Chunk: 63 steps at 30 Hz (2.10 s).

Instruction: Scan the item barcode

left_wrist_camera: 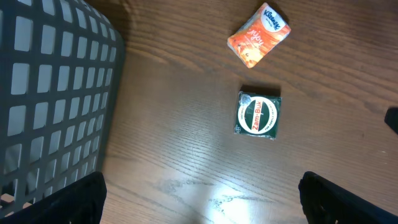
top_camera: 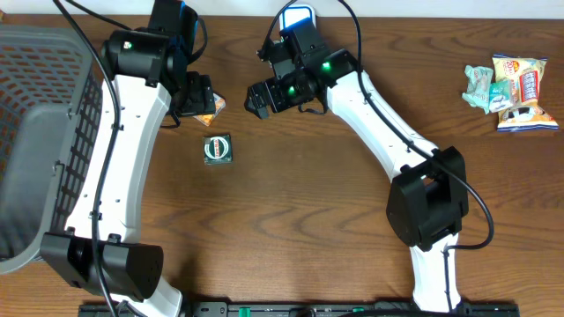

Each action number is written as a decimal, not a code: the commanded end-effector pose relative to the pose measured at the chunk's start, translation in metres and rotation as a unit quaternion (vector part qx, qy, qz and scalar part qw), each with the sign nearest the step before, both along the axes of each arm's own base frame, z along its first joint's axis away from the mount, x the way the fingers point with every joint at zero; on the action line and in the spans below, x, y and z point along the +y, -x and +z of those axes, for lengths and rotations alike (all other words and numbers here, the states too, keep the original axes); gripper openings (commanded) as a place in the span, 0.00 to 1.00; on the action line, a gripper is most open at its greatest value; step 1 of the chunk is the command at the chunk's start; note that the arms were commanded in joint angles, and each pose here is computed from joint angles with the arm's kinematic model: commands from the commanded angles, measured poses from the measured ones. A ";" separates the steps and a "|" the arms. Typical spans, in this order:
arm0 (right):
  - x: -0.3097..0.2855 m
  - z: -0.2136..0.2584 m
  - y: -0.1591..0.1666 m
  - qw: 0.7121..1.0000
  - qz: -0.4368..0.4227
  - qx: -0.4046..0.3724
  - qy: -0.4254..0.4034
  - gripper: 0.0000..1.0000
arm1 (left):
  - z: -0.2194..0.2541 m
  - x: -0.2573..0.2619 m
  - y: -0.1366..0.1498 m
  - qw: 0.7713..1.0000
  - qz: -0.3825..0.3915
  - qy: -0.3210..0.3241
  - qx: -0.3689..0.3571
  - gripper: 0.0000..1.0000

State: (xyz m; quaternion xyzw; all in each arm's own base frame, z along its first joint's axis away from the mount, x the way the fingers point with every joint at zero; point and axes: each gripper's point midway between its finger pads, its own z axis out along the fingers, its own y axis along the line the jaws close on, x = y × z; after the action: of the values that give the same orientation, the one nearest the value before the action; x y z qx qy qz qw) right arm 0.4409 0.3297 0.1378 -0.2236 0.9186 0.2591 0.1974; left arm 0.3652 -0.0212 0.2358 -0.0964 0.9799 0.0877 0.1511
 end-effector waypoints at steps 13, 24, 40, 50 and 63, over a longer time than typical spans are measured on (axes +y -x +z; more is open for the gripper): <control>0.007 -0.006 0.004 0.998 -0.054 0.014 0.008 0.99 | -0.002 0.003 0.000 1.000 -0.002 -0.010 0.005 0.98; -0.079 -0.031 -0.011 0.980 -0.146 0.033 0.129 0.99 | -0.002 0.003 0.000 1.000 -0.002 -0.010 0.005 0.98; -0.211 -0.041 -0.026 0.926 -0.248 0.040 0.281 0.99 | -0.002 0.003 0.000 1.000 -0.002 -0.010 0.005 0.98; -0.296 -0.046 -0.009 0.894 -0.305 0.117 0.307 0.99 | -0.002 0.003 0.000 1.000 -0.002 -0.010 0.005 0.97; -0.366 -0.047 -0.006 0.867 -0.372 0.145 0.298 0.99 | -0.004 -0.030 -0.010 0.996 -0.024 0.081 -0.010 0.98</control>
State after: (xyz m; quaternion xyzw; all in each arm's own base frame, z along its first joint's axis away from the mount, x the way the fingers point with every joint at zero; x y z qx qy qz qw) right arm 0.4477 -0.0302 0.0866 0.1215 0.9870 -0.0839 0.0631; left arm 0.3768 -0.0355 0.2370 -0.0944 0.9799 0.0460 0.1694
